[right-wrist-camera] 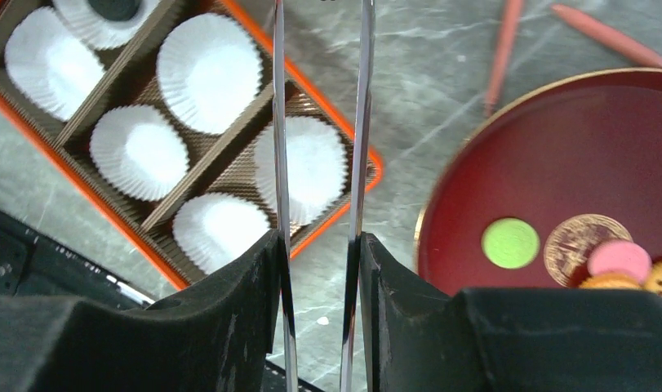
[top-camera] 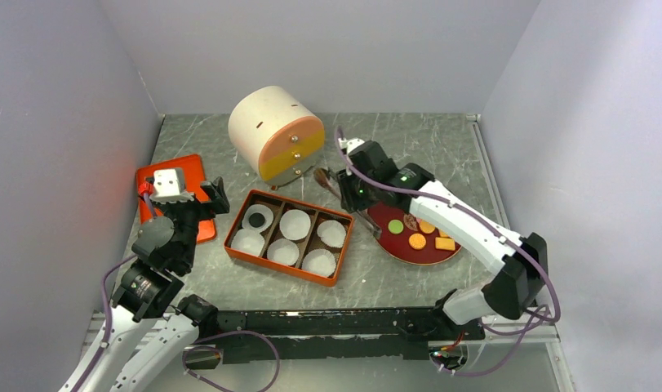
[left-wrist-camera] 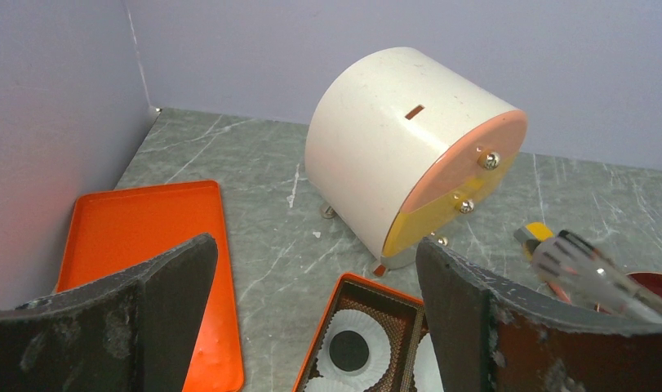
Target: Pack the cookies
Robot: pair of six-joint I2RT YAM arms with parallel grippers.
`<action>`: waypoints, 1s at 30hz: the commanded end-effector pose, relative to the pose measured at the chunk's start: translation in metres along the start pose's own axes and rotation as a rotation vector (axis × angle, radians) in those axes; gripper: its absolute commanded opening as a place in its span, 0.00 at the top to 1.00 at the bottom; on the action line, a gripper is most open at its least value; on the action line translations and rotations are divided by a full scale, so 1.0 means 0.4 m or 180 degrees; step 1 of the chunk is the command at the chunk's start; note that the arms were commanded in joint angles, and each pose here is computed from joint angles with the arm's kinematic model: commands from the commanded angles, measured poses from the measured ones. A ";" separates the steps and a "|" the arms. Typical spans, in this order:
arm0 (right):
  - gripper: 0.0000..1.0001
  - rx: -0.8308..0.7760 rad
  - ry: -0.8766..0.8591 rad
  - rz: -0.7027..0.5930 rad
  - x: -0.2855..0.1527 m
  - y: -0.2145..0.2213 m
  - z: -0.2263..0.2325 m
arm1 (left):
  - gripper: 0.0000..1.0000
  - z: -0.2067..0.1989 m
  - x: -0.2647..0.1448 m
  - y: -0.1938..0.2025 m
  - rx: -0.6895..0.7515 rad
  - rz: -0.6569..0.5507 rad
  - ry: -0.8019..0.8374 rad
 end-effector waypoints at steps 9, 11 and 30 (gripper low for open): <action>0.66 -0.0499 -0.0528 0.0085 0.062 -0.026 0.160 | 0.04 0.000 0.005 -0.001 -0.0028 -0.0037 -0.0024; 0.65 -0.0544 -0.0553 0.0179 0.077 -0.017 0.173 | 0.04 -0.001 0.005 -0.001 -0.0030 -0.0036 -0.0022; 0.56 -0.0794 -0.0609 0.0581 0.143 0.030 0.226 | 0.04 -0.001 0.004 -0.002 -0.0029 -0.0033 -0.0008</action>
Point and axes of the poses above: each gripper's point midway between its finger pads, its own x axis out along the fingers, its own z axis along the line the jaws close on, y = z × x, the point moved 10 cm from there along -x, back along the fingers, and after that the axes turned 15 degrees about -x, right-handed, at the moved point
